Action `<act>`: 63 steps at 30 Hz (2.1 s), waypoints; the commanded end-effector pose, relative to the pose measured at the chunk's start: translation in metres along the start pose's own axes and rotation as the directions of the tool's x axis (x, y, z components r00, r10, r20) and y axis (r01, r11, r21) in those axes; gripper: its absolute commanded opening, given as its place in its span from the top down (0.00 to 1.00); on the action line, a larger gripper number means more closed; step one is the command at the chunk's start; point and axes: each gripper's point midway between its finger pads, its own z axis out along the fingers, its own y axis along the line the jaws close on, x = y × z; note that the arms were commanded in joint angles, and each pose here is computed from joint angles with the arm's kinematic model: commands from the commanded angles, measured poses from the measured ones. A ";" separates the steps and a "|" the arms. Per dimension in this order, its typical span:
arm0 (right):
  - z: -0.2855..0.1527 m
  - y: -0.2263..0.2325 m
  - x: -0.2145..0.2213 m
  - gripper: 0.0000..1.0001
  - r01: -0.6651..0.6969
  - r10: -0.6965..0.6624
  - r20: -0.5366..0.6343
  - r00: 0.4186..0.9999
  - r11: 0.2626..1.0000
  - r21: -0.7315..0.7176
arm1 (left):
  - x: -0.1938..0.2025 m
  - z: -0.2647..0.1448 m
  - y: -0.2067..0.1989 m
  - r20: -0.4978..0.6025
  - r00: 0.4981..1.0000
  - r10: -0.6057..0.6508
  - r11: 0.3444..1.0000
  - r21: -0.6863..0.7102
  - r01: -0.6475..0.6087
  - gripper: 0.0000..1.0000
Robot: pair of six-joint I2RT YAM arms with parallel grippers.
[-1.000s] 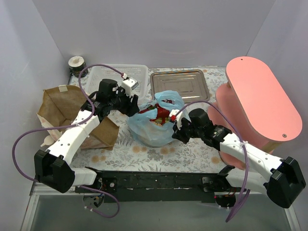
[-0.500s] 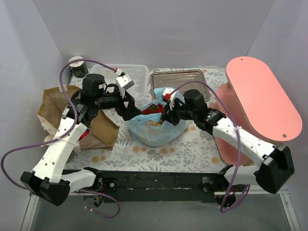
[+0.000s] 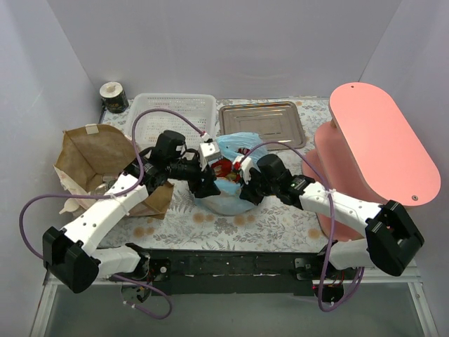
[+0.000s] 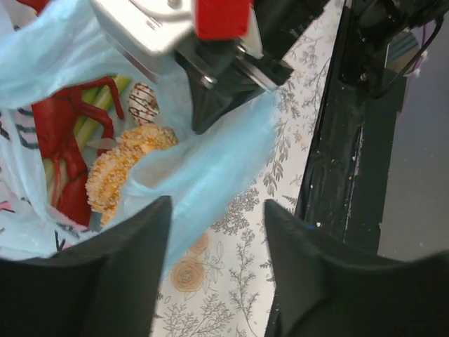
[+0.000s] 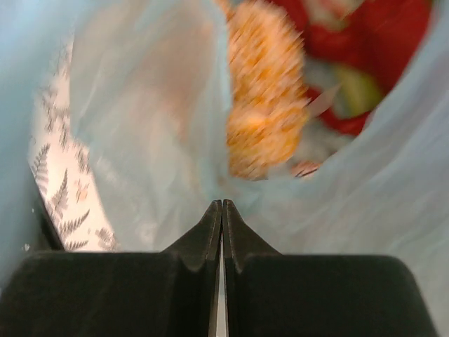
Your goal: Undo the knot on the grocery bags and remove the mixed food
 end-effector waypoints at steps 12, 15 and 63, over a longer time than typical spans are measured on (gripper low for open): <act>-0.019 0.008 -0.061 0.88 0.238 -0.235 0.130 0.963 0.971 -0.006 | 0.078 -0.046 -0.019 -0.126 0.991 0.049 0.984 -0.166 -0.070 1.00; -0.015 0.005 -0.066 0.72 0.295 -0.291 0.121 0.949 0.955 -0.011 | 0.077 -0.045 -0.016 -0.121 0.990 0.070 0.981 -0.171 -0.090 1.00; -0.017 0.002 0.031 0.60 0.528 -0.544 -0.118 0.831 0.837 -0.144 | 0.079 -0.058 0.029 -0.138 0.978 0.158 0.906 -0.374 -0.199 1.00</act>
